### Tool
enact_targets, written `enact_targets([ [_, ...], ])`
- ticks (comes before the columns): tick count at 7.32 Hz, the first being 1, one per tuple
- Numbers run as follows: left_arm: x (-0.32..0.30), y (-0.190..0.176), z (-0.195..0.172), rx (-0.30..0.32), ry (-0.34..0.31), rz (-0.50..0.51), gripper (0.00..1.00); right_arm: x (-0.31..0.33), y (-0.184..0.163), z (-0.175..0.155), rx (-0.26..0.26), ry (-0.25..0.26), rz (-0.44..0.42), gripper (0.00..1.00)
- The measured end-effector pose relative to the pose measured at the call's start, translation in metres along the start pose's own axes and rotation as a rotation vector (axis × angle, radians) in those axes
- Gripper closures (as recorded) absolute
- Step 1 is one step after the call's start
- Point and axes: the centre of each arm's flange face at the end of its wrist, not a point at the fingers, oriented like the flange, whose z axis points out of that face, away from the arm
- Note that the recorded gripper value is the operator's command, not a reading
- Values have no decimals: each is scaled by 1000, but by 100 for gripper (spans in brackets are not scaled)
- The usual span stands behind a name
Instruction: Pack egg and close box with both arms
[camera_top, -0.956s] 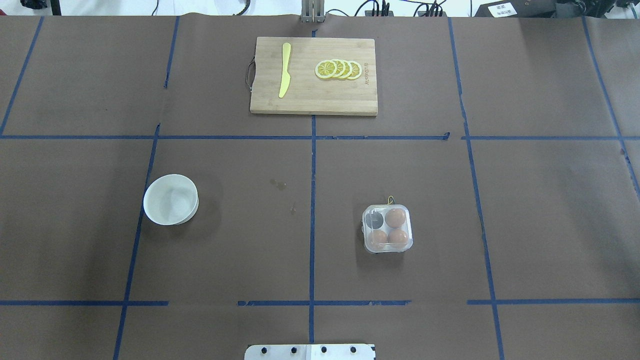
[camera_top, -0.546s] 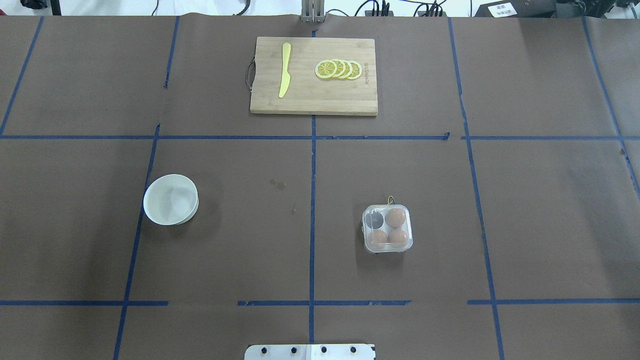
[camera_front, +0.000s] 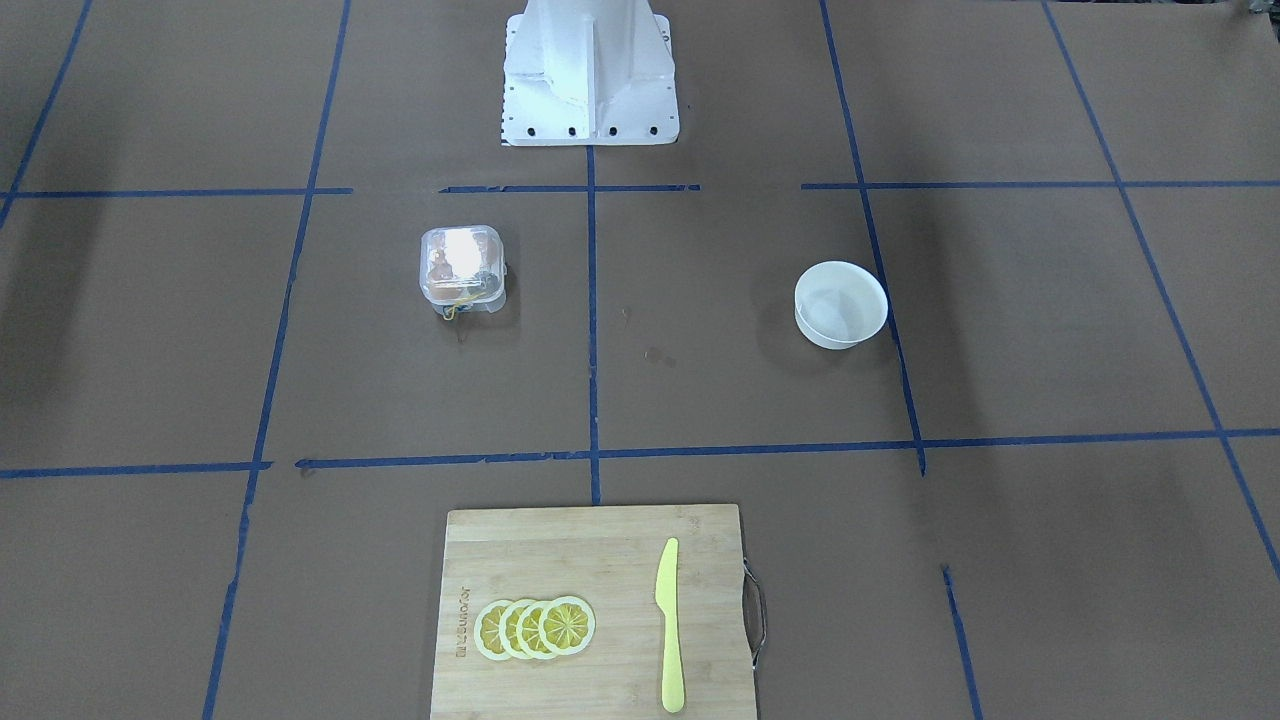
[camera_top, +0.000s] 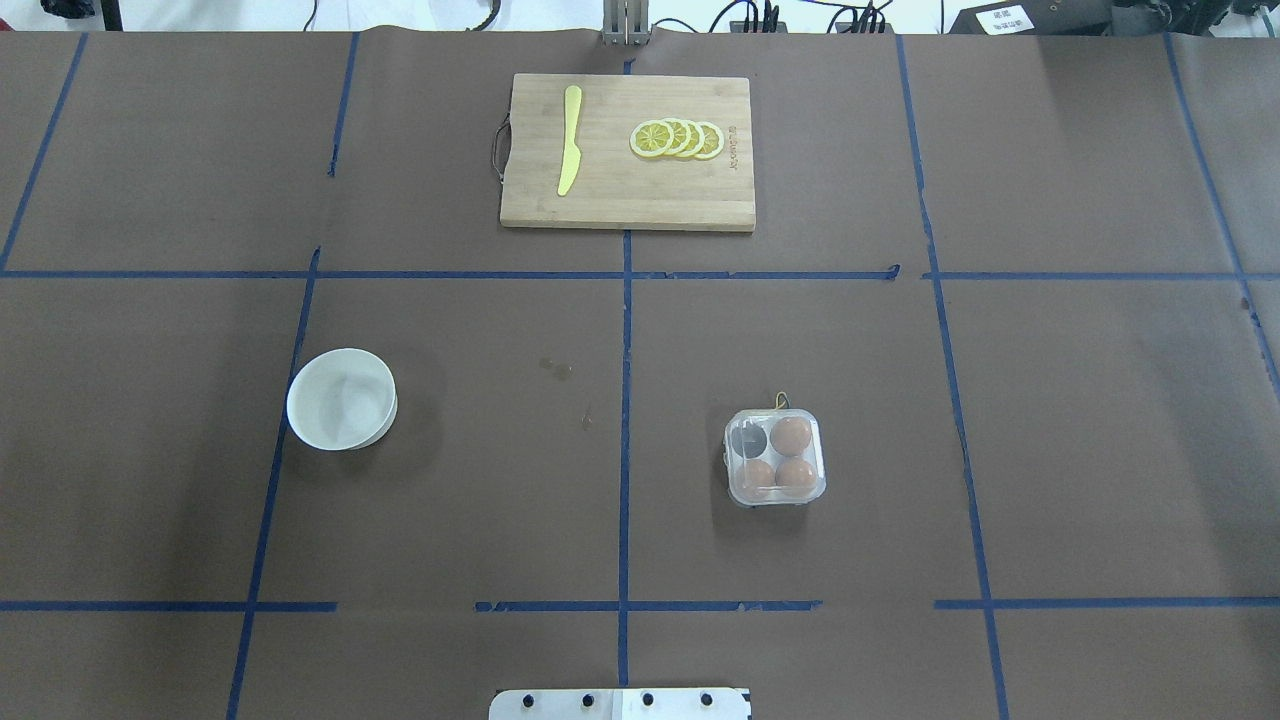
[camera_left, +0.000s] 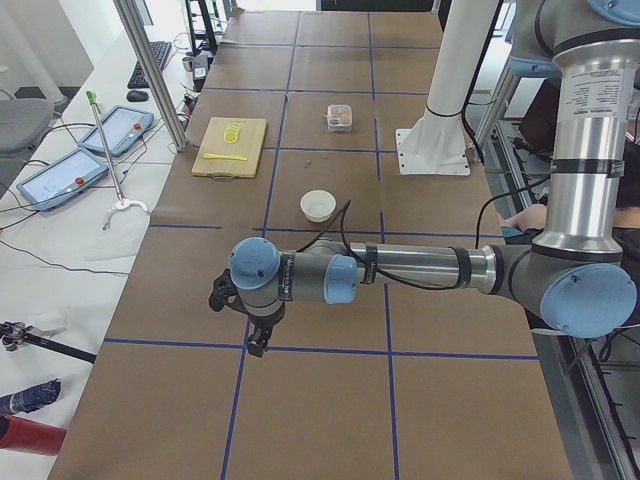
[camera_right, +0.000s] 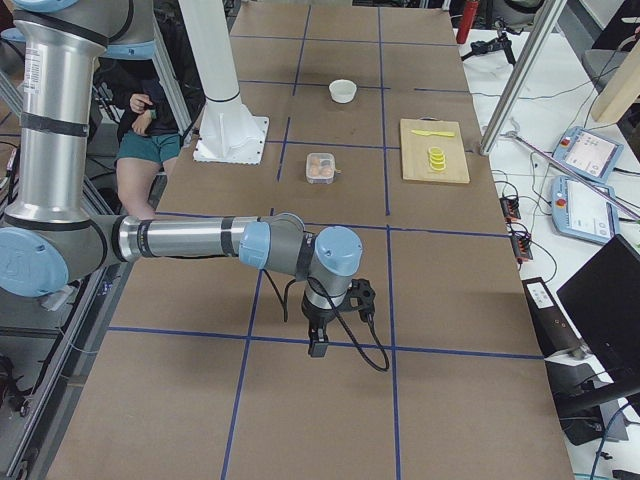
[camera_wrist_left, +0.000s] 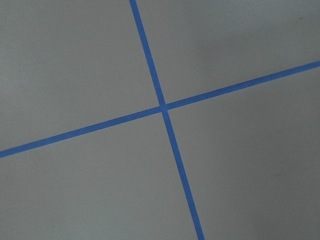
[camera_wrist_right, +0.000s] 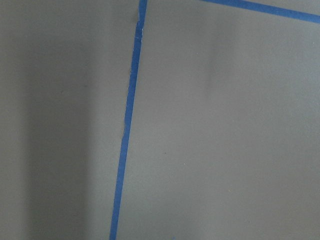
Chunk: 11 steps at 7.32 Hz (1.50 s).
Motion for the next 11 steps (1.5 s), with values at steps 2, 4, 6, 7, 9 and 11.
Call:
enact_targets([
  [2, 0, 0, 0, 0, 0, 0, 0, 0, -3, -1, 24, 6, -19, 0],
  [4, -1, 1, 1, -2, 1, -2, 0, 4, -8, 2, 58, 14, -45, 0],
  [6, -1, 1, 1, -3, 1, -3, 0, 3, -13, 0, 78, 14, -57, 0],
  [7, -1, 1, 1, -3, 1, -3, 0, 5, -14, 4, 74, 2, -53, 0],
  [9, -1, 1, 1, -2, 0, -2, 0, 12, -13, 15, 59, -21, -49, 0],
  [11, 0, 0, 0, 0, 1, -1, 0, 13, -13, 17, 57, -24, -53, 0],
])
